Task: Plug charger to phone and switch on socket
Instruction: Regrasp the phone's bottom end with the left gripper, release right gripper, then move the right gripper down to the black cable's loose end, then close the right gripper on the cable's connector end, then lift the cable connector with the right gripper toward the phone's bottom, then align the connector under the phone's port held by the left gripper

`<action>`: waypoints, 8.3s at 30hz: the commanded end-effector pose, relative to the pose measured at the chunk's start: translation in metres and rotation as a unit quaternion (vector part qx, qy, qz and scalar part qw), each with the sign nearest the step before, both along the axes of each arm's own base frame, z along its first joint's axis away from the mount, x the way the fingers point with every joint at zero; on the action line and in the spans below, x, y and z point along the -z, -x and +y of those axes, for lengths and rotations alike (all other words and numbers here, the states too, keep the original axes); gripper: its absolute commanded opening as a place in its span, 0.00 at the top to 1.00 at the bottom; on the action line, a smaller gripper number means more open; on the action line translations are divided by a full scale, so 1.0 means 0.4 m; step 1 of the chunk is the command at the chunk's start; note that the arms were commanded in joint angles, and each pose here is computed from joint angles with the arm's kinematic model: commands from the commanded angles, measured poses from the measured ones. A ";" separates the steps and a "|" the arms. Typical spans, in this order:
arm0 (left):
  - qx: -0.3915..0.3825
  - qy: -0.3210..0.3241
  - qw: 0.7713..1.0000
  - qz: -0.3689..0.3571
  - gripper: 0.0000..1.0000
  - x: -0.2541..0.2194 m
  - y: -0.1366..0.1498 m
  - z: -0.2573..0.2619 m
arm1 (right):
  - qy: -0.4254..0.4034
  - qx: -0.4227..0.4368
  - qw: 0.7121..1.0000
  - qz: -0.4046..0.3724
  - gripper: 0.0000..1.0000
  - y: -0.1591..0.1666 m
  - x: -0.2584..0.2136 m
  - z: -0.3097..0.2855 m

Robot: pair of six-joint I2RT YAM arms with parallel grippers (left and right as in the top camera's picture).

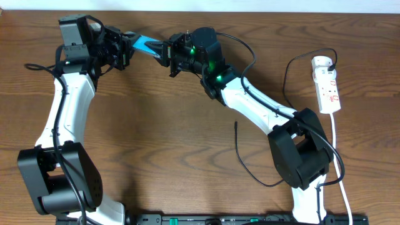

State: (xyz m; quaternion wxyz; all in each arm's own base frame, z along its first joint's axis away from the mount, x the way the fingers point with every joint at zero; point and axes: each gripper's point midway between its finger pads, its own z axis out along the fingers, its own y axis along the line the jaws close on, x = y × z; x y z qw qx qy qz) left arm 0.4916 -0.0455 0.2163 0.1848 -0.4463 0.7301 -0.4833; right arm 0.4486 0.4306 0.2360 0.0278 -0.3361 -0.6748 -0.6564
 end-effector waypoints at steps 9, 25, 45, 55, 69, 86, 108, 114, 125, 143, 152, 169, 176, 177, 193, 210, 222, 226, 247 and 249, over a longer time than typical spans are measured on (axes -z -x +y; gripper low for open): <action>0.037 -0.004 0.999 -0.030 0.93 -0.035 0.007 -0.037 | 0.017 -0.025 0.999 -0.032 0.14 0.041 -0.002 0.039; 0.025 -0.035 0.997 -0.056 0.93 -0.037 0.005 0.067 | 0.082 -0.058 0.977 -0.190 0.01 -0.008 0.001 -0.037; 0.177 0.030 0.968 -0.176 0.93 -0.136 0.104 0.090 | 0.477 -0.151 0.857 -0.125 0.01 -0.013 0.327 -0.578; 0.259 0.074 0.944 -0.188 0.93 -0.128 0.132 -0.014 | 0.658 -0.204 0.723 -0.055 0.01 0.150 0.296 -0.738; 0.275 0.062 0.941 -0.187 0.93 -0.055 0.116 -0.029 | 0.680 -0.287 0.674 0.018 0.12 0.331 0.402 -0.702; 0.276 0.061 0.941 -0.186 0.93 -0.050 0.118 -0.029 | 0.594 -0.363 0.717 0.032 0.23 0.440 0.501 -0.649; 0.277 0.050 0.940 -0.194 0.93 -0.048 0.116 -0.028 | 0.582 -0.358 0.729 0.031 0.38 0.398 0.590 -0.615; 0.278 0.049 0.939 -0.195 0.93 -0.048 0.116 -0.028 | 0.583 -0.350 0.732 0.026 0.51 0.388 0.591 -0.611; 0.278 0.049 0.939 -0.195 0.93 -0.048 0.116 -0.028 | 0.585 -0.345 0.733 0.029 0.70 0.385 0.592 -0.611; 0.278 0.048 0.939 -0.196 0.93 -0.048 0.116 -0.028 | 0.585 -0.346 0.733 0.028 0.94 0.385 0.592 -0.611; 0.278 0.049 0.939 -0.195 0.93 -0.046 0.118 -0.028 | 0.585 -0.346 0.733 0.029 0.98 0.386 0.592 -0.611; 0.281 0.046 0.938 -0.196 0.93 -0.042 0.121 -0.029 | 0.584 -0.345 0.735 -0.003 0.99 0.320 0.510 -0.609; 0.283 0.042 0.937 -0.200 0.93 -0.042 0.122 -0.029 | 0.578 -0.338 0.735 -0.102 0.99 0.200 0.284 -0.587; 0.283 0.042 0.937 -0.200 0.93 -0.042 0.122 -0.029 | 0.570 -0.344 0.736 -0.120 0.98 0.197 0.259 -0.577; 0.301 0.046 0.926 -0.225 0.93 -0.056 0.134 -0.037 | 0.120 -0.476 0.720 -0.490 0.98 0.421 -0.083 -0.337; 0.326 0.017 0.904 -0.274 0.93 -0.086 0.111 -0.097 | -0.015 -0.409 0.793 -0.451 0.98 0.374 0.011 -0.244; 0.283 -0.009 0.921 -0.268 0.93 -0.097 0.053 -0.096 | -0.017 -0.405 0.794 -0.454 0.98 0.361 0.014 -0.238; 0.244 0.003 0.943 -0.226 0.92 -0.087 0.029 -0.081 | -0.014 -0.403 0.795 -0.454 0.99 0.350 0.011 -0.233; 0.240 0.015 0.931 -0.276 0.93 -0.164 0.010 -0.082 | 0.013 -0.378 0.820 -0.430 0.98 0.274 -0.024 -0.185; 0.249 0.021 0.928 -0.276 0.92 -0.166 0.018 -0.087 | 0.014 -0.379 0.819 -0.431 0.98 0.276 -0.023 -0.181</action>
